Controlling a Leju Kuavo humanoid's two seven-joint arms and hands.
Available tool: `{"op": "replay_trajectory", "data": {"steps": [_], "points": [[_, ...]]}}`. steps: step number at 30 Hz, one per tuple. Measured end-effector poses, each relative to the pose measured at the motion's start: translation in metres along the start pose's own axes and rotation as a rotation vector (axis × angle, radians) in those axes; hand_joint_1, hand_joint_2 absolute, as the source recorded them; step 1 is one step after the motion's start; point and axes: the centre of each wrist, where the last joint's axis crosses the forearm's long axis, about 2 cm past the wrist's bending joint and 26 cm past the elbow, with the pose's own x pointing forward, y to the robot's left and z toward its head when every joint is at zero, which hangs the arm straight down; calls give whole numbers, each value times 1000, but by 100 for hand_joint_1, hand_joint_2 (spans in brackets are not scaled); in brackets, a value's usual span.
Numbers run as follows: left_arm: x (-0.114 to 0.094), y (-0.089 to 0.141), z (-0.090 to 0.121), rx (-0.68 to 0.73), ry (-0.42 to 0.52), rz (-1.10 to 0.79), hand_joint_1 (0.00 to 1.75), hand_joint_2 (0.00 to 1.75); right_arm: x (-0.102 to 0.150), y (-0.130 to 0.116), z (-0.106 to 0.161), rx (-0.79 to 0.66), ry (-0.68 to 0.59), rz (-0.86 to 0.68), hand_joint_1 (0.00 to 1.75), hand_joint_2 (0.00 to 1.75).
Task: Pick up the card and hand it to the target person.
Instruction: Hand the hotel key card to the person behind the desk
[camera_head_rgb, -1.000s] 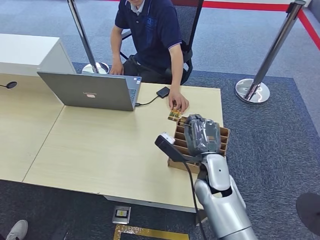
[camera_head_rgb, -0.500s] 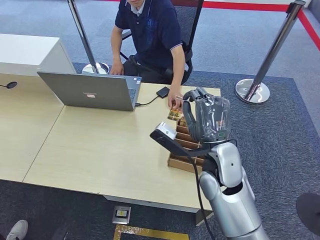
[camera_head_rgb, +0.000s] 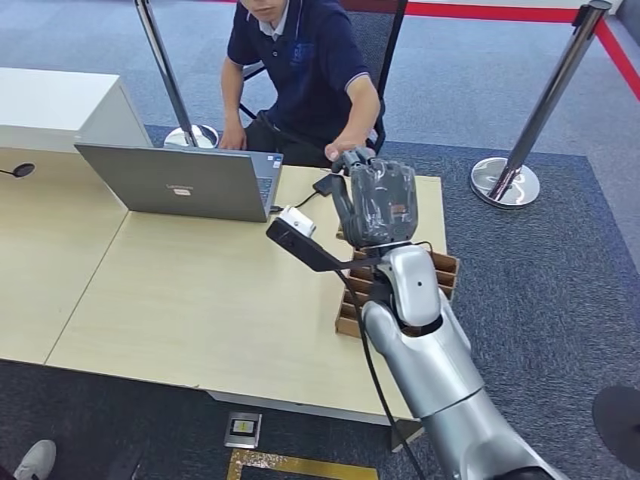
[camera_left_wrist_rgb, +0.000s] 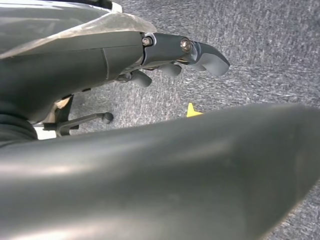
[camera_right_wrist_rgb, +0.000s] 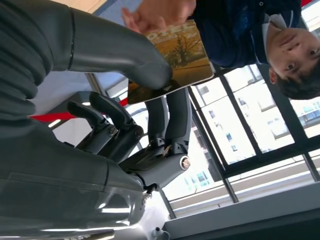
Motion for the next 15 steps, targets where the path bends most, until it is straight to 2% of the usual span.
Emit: {"op": "replay_trajectory", "data": {"steps": [15], "points": [[3, 0, 0, 1, 13, -16, 0, 0, 0, 17, -1, 75, 24, 16, 175, 175]]}}
